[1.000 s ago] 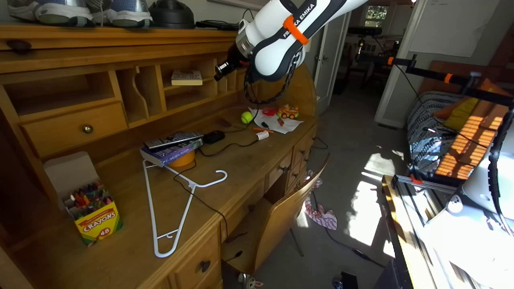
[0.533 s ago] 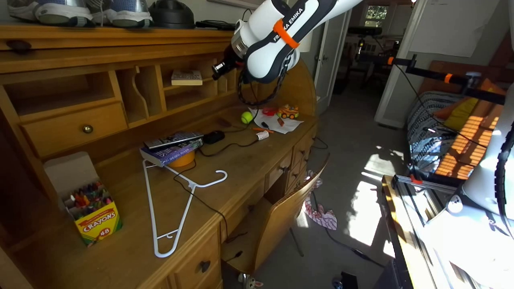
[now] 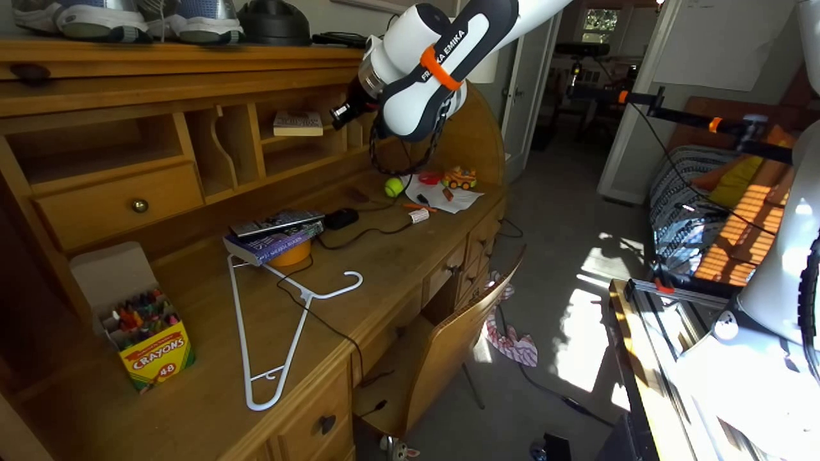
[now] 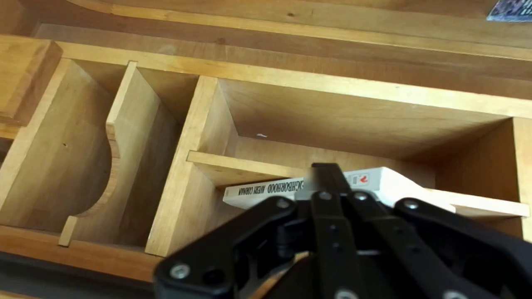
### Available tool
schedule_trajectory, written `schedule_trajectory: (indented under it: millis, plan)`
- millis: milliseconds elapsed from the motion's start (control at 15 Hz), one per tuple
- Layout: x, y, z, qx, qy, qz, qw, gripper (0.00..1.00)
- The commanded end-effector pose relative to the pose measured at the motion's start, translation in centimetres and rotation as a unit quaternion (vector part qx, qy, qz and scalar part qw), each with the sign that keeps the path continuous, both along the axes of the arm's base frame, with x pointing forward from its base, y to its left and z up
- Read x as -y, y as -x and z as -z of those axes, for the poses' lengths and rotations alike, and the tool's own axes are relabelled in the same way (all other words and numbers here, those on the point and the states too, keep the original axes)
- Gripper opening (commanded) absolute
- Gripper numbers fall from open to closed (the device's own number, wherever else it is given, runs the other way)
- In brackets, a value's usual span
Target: Turn the book to the left
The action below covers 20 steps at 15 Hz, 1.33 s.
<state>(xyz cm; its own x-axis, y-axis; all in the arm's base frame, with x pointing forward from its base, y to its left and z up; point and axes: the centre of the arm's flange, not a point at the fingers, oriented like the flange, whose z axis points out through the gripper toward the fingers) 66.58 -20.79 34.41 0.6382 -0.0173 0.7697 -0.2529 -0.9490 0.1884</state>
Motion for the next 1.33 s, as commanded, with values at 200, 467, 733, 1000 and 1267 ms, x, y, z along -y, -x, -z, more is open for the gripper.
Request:
schedule_trajectory:
  millis: [200,467,733,1000,1267]
  plan:
    - [0.0,-0.4,0.2,0.004,0.006,0.001,1.0,0.0]
    - [-0.6,-1.6,0.4,0.006,0.007,-0.013,0.9999,0.0]
    - [-1.3,-3.0,1.3,-0.007,0.006,-0.024,0.9997,0.0]
    - [-2.0,-4.0,2.0,0.004,-0.003,-0.04,0.9992,0.0]
    - [-3.0,-4.8,1.6,0.022,-0.014,-0.058,0.998,0.0]
